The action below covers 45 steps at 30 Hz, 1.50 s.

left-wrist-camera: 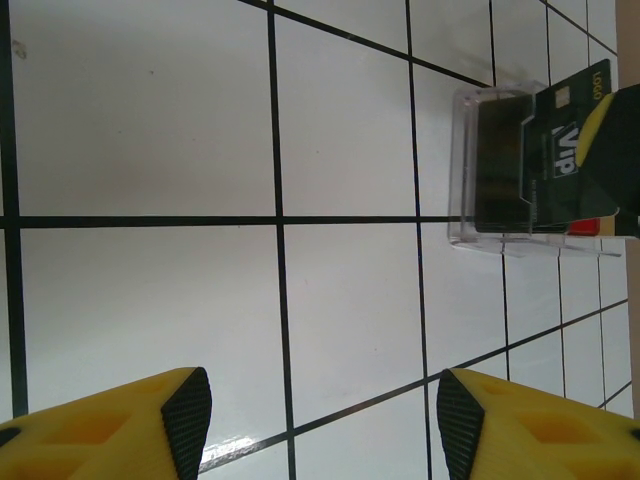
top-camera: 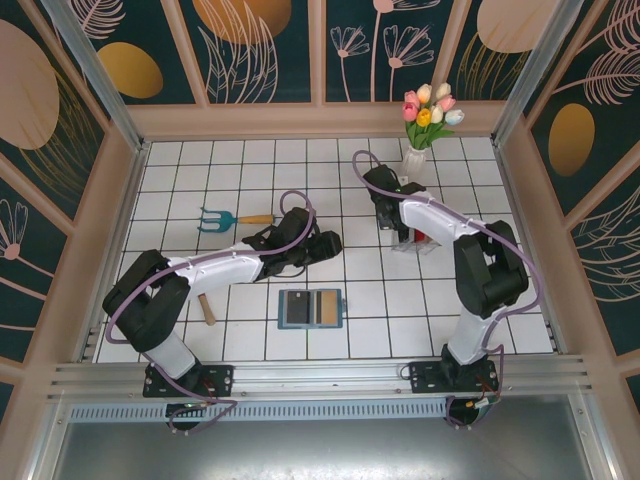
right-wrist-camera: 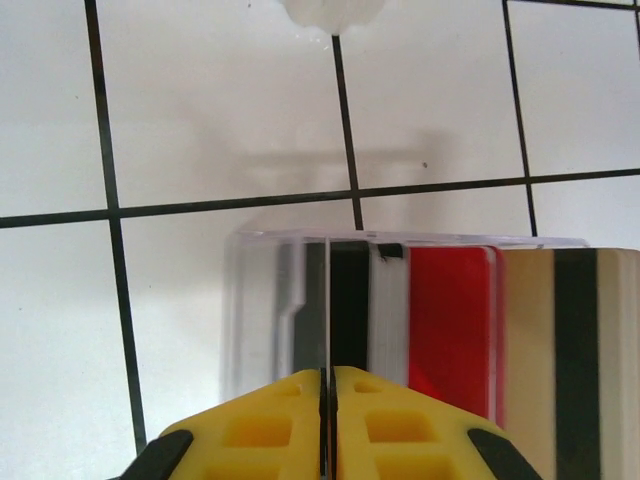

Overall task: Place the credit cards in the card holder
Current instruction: Pick up the credit card from the storage box, then flip over the card slot in the card holder.

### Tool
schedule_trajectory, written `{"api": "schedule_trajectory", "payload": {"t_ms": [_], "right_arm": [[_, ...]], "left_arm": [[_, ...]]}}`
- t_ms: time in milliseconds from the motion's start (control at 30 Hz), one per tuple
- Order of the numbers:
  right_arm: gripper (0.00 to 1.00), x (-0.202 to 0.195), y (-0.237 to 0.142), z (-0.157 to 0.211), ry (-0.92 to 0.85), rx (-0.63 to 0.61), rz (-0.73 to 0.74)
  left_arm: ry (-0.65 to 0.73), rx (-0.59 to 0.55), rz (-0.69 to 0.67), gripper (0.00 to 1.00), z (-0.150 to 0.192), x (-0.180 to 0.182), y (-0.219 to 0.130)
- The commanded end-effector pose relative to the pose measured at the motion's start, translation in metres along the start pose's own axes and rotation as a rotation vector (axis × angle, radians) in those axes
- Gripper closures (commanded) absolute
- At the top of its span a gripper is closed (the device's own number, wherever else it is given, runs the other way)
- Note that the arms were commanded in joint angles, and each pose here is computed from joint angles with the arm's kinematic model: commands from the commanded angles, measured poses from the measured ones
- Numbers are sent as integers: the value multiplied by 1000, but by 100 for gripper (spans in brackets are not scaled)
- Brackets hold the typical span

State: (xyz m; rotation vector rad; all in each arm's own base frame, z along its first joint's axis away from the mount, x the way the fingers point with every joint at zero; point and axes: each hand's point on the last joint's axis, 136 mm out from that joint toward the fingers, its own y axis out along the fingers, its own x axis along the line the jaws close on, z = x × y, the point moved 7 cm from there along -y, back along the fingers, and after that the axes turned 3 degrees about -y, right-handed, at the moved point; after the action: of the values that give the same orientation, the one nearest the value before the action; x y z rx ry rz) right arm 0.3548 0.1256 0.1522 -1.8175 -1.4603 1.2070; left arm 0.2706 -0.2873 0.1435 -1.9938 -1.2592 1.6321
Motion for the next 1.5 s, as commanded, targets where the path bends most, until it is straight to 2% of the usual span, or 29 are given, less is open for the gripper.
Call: {"api": "schedule_trajectory", "payload": {"t_ms": [0,133,233,300,400,500,600,833,1100,1267,1467], "right_arm": [[89,-11,-22,-3,28,-20,-9],[89,-10,-49,-9,95,-56,-133],[92,-5,-81,-9,184,-109,-315],[95,6,-107,-1,235,-157,-489],[99,26,-134,22,279,-189,-685],[100,58,-155,54,306,-169,-883],[100,87,-165,87,307,-103,-960],[100,126,-149,153,257,19,-762],[100,113,-120,181,264,48,-538],[100,105,-114,187,258,49,-488],[100,111,-109,191,249,59,-528]], "left_arm": [[8,-10,13,36,-3,-2,0],[14,-28,-5,36,-4,-1,-5],[26,-59,-42,36,-5,6,-16],[29,-72,-73,36,-3,15,-27],[15,-92,-109,36,5,34,-44],[-11,-106,-141,34,16,59,-63],[-41,-113,-152,32,29,80,-78],[-93,-96,-145,30,50,108,-89],[-80,-59,-172,30,57,115,-86],[-68,-16,-182,30,61,117,-79],[-74,4,-186,30,66,122,-76]]}}
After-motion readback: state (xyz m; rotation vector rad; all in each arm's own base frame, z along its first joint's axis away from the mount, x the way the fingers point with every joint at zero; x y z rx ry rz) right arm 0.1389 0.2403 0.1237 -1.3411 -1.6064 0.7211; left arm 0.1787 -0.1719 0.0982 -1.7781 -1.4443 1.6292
